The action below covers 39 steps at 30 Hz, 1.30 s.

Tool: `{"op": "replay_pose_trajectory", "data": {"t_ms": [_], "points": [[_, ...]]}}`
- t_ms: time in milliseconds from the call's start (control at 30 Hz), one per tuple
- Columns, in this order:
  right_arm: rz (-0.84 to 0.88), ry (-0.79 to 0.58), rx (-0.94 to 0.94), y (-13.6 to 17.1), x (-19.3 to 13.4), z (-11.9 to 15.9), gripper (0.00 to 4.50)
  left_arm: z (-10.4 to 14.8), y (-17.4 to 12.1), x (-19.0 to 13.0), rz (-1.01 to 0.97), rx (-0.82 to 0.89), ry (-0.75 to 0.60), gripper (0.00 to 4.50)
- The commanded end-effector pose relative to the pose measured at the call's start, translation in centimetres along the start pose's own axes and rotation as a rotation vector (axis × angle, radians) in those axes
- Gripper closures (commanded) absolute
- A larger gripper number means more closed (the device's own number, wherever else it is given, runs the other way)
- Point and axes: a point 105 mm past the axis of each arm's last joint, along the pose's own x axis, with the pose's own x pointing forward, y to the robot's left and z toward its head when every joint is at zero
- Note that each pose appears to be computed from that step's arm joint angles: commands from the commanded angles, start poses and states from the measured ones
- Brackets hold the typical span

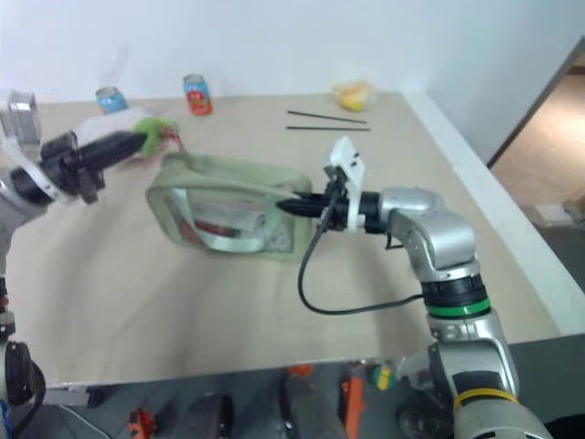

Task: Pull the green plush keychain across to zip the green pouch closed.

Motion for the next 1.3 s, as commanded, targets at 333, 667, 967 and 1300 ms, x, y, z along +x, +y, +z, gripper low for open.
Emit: {"op": "replay_pose_trajectory", "data": {"t_ms": [333,667,967,1300], "points": [[0.032,-0.06,0.021,2.1,1.4,0.6,4.5,-5.5,-3.0,1.0,-0.155,0.035,0.253,2.9],[0.036,-0.058,0.021,2.2,1.5,0.5,4.5,-0.4,-3.3,-0.3,-0.145,0.082,0.06,1.57],[0.05,-0.059,0.02,2.3,1.8,0.6,4.5,0.2,-2.1,-6.4,0.021,0.05,0.124,1.57],[0.06,-0.074,0.003,2.4,1.9,1.2,4.5,-5.5,1.5,-8.6,0.206,-0.081,0.232,1.57]]}}
